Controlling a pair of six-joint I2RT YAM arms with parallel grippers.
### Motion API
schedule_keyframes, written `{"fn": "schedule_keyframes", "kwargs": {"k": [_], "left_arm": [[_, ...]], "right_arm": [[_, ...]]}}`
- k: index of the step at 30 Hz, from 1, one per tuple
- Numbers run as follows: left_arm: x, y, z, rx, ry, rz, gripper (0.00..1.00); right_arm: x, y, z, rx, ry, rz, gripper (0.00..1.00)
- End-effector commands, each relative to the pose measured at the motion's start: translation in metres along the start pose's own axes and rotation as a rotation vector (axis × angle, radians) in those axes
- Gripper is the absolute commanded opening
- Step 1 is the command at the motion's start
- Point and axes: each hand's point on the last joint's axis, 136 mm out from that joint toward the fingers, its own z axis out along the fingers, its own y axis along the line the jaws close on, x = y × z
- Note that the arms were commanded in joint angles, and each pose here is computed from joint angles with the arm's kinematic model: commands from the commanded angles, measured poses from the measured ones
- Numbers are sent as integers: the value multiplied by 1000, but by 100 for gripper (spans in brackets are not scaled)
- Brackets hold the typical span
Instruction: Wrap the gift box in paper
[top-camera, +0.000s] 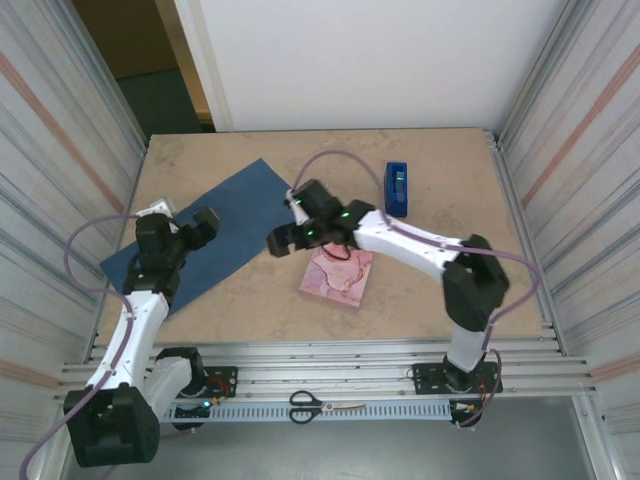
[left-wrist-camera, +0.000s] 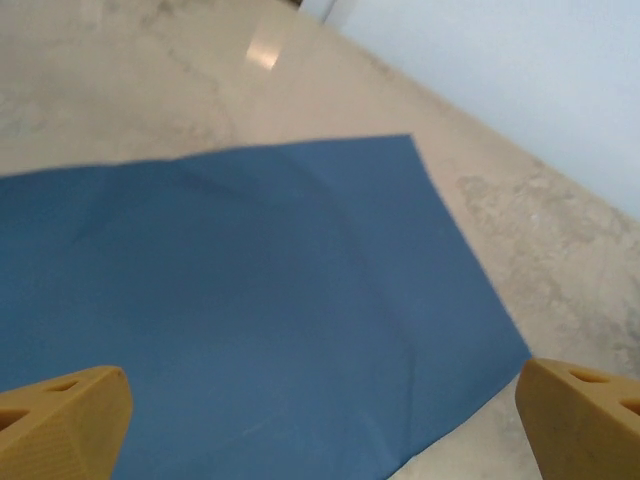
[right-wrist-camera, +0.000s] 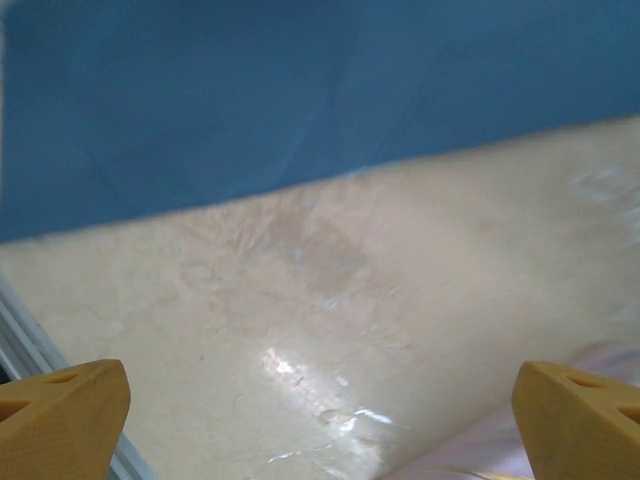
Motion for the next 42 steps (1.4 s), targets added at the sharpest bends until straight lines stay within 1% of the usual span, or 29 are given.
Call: {"fn": "schedule_keyframes", "kwargs": {"k": [1,3,5,7,9,12,16,19,23,27,29,31,35,39,42], "left_arm": [[1,16,-9,-52,61,-81,99],[-1,22,-9,-55,64,-107,99],[-2,25,-9,-57,71,-112,99],[-1,22,-6,-39,87,-109,99],[1,18,-1,-15,107,-114,99],[4,13,7,11,150,-123,99],[10,6,16,46,206,-118,99],[15,-1,24,71,247,-102,99],[26,-23,35,114,305,-14,99],[46,-46,53,139,407,51,99],[55,-54,62,148,446,71,99],[64,-62,71,159,484,95,99],[78,-68,86,156,540,130,99],[90,-78,98,179,592,168,99],[99,-87,107,196,642,195,99]], "right_arm": [[26,10,8,58,107,13,96],[36,23,18,37,143,-8,95],[45,25,23,48,182,-10,92],[55,33,27,26,220,-16,92],[68,35,30,35,256,-24,92],[82,21,29,99,304,-12,92],[98,0,17,153,328,12,92],[106,-23,4,199,326,47,90],[117,-62,-16,257,324,113,90],[123,-107,-37,319,311,192,90],[123,-128,-46,328,295,234,90],[124,-155,-60,368,274,276,90],[122,-192,-81,375,236,347,89],[129,-234,-104,441,226,429,89],[134,-254,-119,457,195,492,89]]}}
